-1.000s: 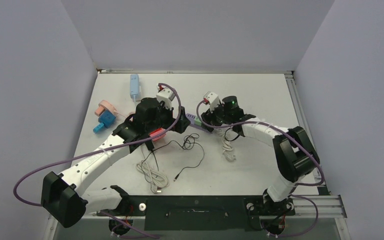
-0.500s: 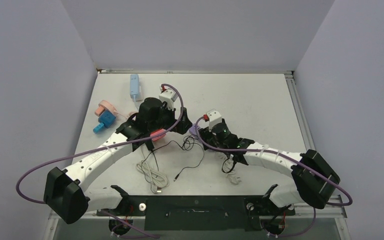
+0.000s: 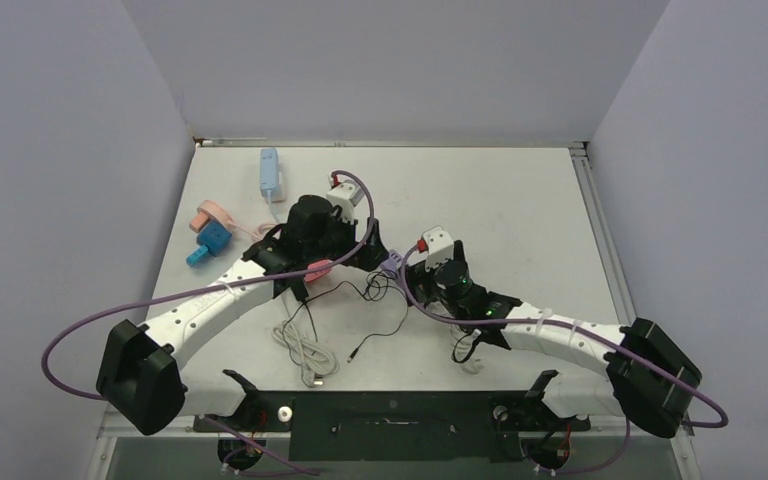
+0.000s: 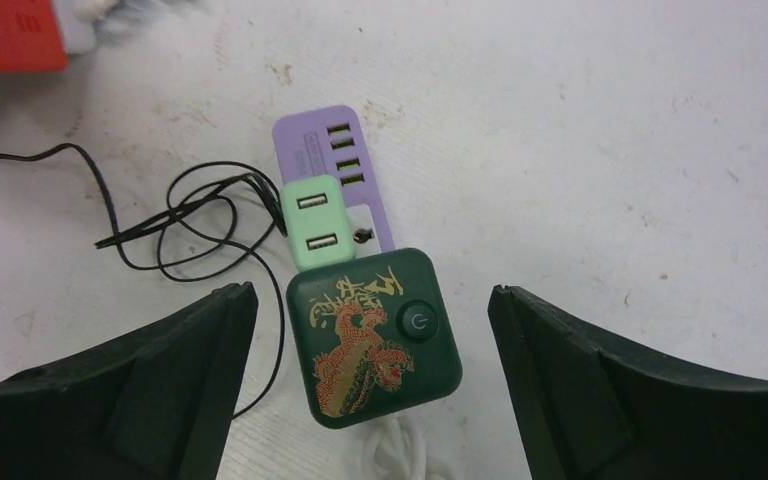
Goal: Pull the plug off the socket
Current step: Move the socket to the center of the board.
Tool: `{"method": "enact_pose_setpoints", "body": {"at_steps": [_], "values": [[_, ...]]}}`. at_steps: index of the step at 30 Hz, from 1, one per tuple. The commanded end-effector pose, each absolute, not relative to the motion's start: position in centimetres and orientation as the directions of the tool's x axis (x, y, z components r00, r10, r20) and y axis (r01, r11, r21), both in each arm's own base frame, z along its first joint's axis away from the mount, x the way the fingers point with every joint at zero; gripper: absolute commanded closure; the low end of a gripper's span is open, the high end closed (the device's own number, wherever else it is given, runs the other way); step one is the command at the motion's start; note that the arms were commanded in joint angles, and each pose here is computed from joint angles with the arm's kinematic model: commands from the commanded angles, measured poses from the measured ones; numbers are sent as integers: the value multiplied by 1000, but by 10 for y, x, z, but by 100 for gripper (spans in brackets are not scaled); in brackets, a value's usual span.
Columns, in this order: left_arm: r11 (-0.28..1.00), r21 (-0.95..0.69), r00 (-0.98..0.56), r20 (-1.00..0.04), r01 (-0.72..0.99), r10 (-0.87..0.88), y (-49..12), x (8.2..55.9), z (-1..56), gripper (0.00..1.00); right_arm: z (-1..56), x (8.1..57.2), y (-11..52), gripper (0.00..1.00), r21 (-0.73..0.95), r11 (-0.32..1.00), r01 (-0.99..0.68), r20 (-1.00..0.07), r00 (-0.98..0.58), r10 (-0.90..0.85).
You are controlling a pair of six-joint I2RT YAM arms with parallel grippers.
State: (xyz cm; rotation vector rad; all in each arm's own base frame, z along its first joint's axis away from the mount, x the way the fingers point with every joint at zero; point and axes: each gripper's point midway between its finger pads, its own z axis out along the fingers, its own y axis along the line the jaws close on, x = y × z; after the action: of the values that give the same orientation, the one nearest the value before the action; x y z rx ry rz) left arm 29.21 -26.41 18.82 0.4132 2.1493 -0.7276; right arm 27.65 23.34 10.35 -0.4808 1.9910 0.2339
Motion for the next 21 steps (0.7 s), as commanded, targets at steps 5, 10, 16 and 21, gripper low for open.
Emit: {"method": "enact_pose_setpoints", "body": {"at_steps": [5,10,16,21], "values": [[718,-468,-613,-787,515,-73,-301,320,236,4,148,300,232,10,16,788,-615,-983,-153,-100],[709,-534,-684,-722,461,-100,-321,335,220,4,144,306,221,10,79,769,-634,-988,-155,-26],[702,-566,-749,-659,432,-70,-324,321,173,2,150,288,216,10,72,764,-642,-995,-100,9],[714,-548,-775,-632,437,-10,-334,308,152,1,141,280,220,10,82,753,-653,-992,-128,-3]]}}
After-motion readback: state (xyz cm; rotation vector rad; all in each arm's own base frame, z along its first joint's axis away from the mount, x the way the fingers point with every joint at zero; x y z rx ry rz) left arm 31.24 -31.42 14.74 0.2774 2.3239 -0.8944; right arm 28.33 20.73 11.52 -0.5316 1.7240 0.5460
